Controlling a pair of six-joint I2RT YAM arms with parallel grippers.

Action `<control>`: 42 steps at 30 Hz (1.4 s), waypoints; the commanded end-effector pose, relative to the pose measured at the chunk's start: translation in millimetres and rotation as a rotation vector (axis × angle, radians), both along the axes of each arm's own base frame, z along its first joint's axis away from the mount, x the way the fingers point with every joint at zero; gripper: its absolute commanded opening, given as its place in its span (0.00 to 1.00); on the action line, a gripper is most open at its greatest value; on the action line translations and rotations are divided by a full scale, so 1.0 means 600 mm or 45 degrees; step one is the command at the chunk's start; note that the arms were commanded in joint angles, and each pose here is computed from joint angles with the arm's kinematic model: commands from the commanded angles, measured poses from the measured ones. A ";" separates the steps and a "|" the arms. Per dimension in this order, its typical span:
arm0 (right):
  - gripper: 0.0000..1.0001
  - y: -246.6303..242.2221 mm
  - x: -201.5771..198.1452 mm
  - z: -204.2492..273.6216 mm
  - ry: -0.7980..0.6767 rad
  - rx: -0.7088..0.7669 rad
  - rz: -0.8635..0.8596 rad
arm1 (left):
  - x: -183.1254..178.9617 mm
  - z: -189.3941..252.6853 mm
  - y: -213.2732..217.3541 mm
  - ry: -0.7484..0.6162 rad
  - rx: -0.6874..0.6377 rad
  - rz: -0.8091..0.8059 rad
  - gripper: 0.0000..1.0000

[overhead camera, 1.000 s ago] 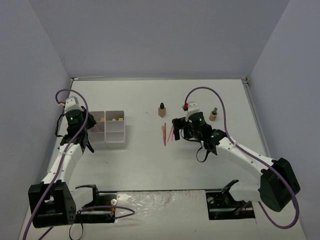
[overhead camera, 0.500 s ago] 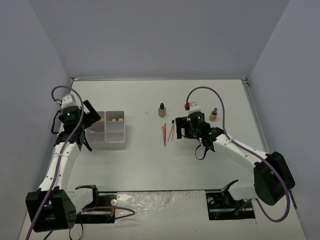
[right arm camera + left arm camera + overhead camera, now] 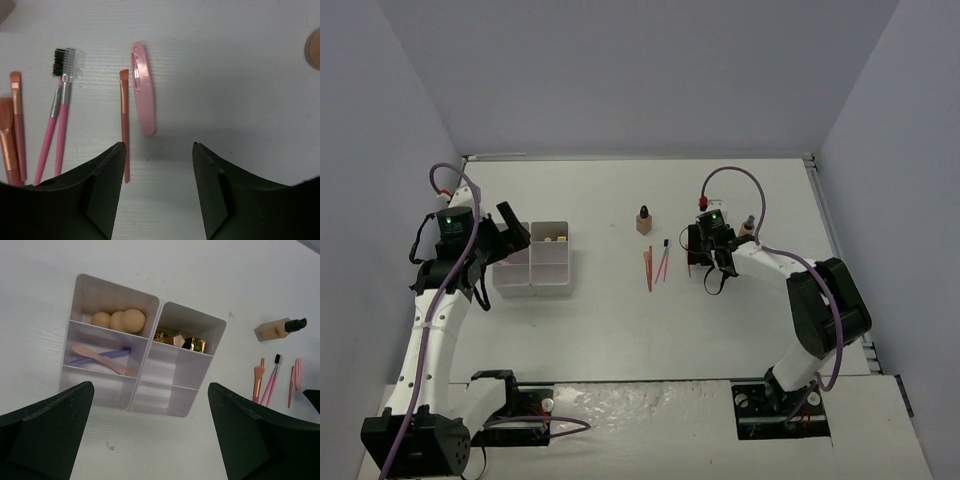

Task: Organize the makeup

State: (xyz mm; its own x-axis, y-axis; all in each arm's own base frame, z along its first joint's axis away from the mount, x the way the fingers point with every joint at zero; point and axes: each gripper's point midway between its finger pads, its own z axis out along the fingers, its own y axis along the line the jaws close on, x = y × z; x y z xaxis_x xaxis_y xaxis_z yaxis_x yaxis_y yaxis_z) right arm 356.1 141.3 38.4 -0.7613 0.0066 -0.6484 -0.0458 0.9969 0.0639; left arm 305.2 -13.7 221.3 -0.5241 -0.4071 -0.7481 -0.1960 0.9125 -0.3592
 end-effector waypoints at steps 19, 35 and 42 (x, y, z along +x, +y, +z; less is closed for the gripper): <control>0.47 -0.007 0.034 -0.074 0.100 -0.105 -0.039 | -0.002 0.047 -0.044 -0.074 -0.033 -0.144 0.97; 0.00 -0.011 0.029 -0.003 -0.034 -0.082 -0.002 | -0.012 0.080 -0.155 -0.100 -0.142 -0.351 0.97; 0.00 0.123 -0.025 0.173 -0.394 0.126 0.393 | -0.012 0.122 -0.255 -0.130 -0.343 -0.479 0.97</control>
